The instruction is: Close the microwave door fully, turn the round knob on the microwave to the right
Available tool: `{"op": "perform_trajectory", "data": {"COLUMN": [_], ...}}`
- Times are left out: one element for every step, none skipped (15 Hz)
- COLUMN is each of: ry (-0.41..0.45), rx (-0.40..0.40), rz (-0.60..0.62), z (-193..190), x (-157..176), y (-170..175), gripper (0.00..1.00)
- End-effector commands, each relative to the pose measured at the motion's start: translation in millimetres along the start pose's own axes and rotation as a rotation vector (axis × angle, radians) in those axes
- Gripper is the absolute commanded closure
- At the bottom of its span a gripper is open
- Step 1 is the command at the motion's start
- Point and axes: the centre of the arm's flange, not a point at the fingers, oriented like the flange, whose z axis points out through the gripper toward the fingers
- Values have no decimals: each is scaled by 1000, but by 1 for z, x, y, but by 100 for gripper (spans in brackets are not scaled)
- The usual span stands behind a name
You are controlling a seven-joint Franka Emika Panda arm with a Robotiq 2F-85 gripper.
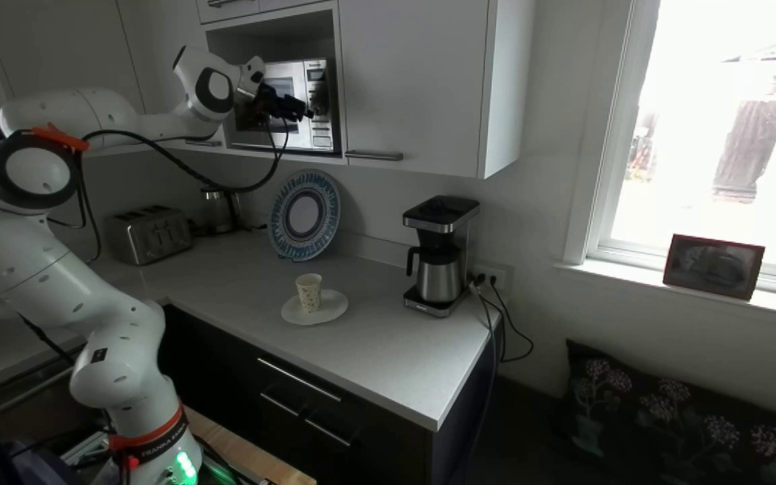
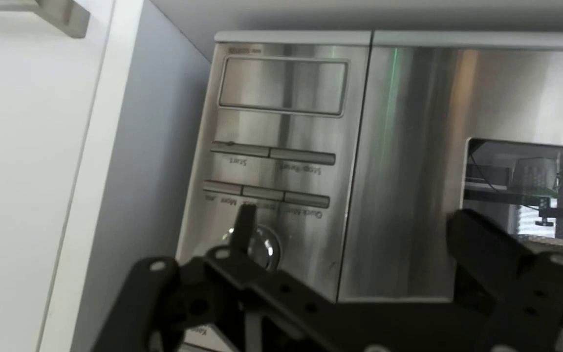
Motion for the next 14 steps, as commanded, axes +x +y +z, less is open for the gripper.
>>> {"op": "perform_trajectory", "data": {"ry": [-30, -66, -101, -134, -169, -195, -222, -244, -264, -278, -287, -288, -296, -278], "rx": [-6, -14, -37, -55, -77, -88, -93, -92, -81, -68, -48, -45, -18, -21], "rz": [-13, -6, 1, 2, -1, -5, -7, -6, -7, -14, -27, -45, -69, -72], "z": [-10, -14, -15, -17, -19, -20, -22, -22, -23, -24, -23, -21, -19, -18], "x": [21, 25, 28, 32, 35, 37, 40, 42, 45, 47, 49, 52, 55, 59], "y": [18, 24, 29, 35, 39, 43, 46, 48, 48, 48, 47, 48, 49, 47], "gripper": [0, 0, 0, 0, 0, 0, 0, 0, 0, 0, 0, 0, 0, 0]}}
